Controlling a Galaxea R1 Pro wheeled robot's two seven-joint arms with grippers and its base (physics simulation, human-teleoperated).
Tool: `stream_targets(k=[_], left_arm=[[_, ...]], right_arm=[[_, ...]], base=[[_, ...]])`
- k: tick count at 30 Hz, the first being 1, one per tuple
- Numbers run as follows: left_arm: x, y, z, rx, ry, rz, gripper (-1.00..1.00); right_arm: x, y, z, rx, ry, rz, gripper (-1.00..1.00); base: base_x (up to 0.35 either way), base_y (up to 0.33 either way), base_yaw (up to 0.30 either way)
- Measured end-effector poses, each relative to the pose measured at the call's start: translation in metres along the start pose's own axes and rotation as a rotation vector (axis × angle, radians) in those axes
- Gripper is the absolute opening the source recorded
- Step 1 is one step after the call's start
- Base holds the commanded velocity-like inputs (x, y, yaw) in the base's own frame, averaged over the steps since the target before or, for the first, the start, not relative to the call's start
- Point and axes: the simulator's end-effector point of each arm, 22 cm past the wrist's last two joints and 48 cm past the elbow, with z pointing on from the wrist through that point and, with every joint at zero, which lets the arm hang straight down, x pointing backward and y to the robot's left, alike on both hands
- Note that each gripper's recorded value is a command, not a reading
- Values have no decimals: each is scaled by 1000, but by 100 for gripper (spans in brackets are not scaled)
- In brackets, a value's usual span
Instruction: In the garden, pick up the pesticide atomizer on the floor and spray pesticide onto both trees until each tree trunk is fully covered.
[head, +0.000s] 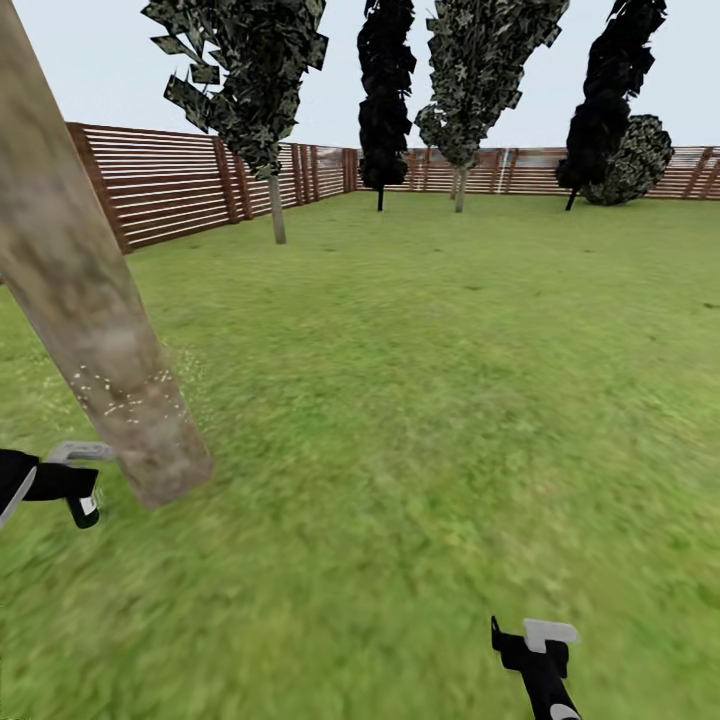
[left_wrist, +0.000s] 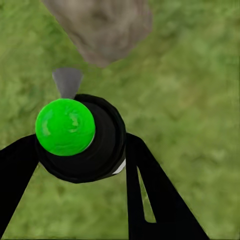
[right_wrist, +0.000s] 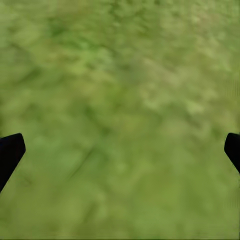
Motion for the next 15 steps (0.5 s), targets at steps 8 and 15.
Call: stream_targets(k=[8,15], left_arm=[[0,7,0,-34,1,-5,-100],[-1,5,1,-28,-2,-6,-100]], right_arm=[[0,0,0,0,0,0,100],[0,0,0,0,0,0,100]], base=[[250,-132,278],[15,-158,157]])
